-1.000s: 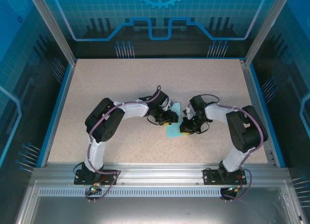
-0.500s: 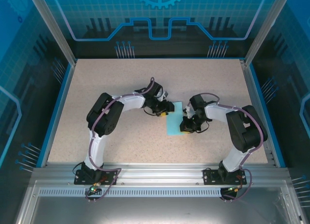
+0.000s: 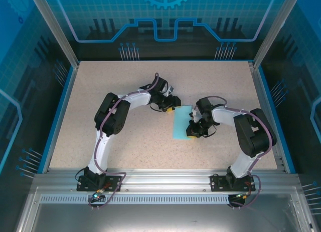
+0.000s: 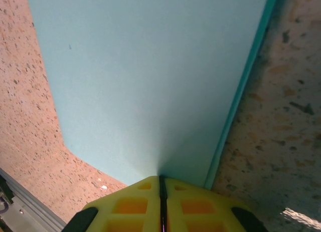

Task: Fold a paper plane with a square sheet of paper (fold left side to right side)
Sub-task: First fold in half a square sheet of paper at the center of the table.

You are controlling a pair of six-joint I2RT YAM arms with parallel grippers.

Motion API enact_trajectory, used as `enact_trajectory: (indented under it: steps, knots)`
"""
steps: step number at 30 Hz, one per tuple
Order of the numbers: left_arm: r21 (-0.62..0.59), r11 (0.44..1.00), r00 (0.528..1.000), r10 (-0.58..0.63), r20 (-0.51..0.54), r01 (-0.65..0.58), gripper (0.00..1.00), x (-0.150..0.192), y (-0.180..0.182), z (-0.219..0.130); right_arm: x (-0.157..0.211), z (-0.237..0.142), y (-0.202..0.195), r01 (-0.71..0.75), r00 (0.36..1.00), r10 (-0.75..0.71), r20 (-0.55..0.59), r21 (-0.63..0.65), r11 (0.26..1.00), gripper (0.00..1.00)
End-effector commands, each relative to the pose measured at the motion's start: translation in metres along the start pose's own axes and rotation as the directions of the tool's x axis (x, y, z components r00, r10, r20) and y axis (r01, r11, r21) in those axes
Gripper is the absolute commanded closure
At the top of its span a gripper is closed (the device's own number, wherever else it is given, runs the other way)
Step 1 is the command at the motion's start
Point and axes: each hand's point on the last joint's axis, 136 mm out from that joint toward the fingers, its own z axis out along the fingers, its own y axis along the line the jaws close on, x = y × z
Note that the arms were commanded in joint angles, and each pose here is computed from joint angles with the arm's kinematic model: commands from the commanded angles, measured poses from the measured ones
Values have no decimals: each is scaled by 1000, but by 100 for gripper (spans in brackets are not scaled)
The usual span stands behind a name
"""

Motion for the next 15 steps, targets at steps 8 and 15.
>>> enact_trajectory:
  steps: [8, 15]
  knots:
    - [-18, 996, 989, 93, 116, -92, 46, 2, -13, -62, 19, 8, -35, -43, 996, 54, -65, 156, 987, 91]
    - [47, 991, 992, 125, 31, -127, 47, 41, -33, -40, 17, 8, -34, -39, 996, 50, -67, 153, 988, 91]
